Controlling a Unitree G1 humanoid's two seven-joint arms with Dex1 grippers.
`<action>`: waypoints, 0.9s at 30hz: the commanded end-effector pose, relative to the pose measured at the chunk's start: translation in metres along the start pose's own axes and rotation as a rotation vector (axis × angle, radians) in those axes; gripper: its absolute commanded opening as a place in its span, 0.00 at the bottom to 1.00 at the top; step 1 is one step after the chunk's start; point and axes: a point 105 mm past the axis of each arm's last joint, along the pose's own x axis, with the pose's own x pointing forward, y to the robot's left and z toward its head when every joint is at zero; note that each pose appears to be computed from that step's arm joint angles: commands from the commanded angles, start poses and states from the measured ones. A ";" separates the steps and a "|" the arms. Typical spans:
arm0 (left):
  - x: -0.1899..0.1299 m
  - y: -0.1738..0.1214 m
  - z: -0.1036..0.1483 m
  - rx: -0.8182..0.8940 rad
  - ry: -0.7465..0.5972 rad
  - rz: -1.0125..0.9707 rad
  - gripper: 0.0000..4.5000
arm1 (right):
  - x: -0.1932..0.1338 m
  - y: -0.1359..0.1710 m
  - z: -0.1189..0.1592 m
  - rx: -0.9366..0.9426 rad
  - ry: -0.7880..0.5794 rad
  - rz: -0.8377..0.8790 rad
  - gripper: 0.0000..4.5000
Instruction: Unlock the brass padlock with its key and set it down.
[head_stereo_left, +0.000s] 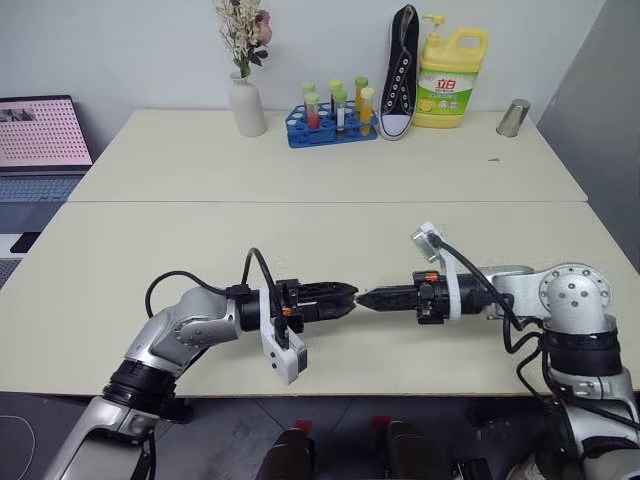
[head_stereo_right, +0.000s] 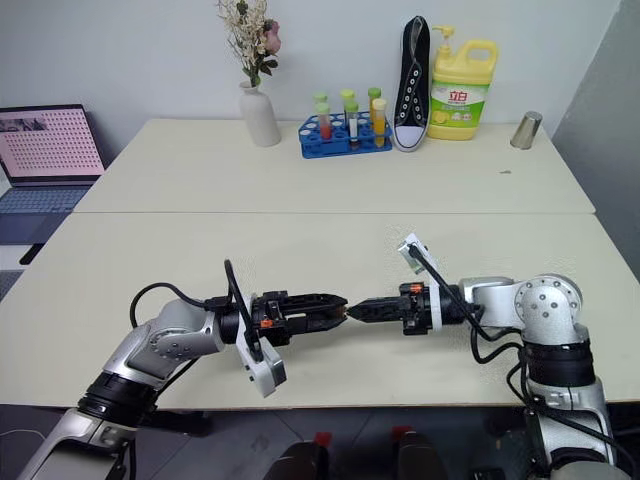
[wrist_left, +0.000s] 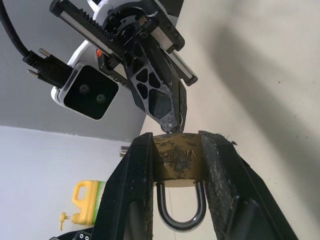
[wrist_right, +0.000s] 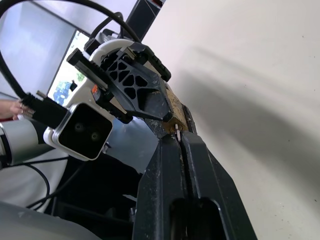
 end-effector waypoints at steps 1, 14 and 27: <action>0.001 -0.003 0.001 0.015 0.001 -0.020 0.22 | -0.004 0.014 0.012 -0.031 -0.033 0.050 0.00; 0.001 -0.005 0.001 0.014 0.001 -0.019 0.22 | 0.000 0.020 0.010 -0.008 -0.030 0.077 0.00; 0.001 -0.003 0.002 -0.024 0.012 0.020 0.22 | -0.010 0.008 0.000 -0.342 0.026 -0.089 0.69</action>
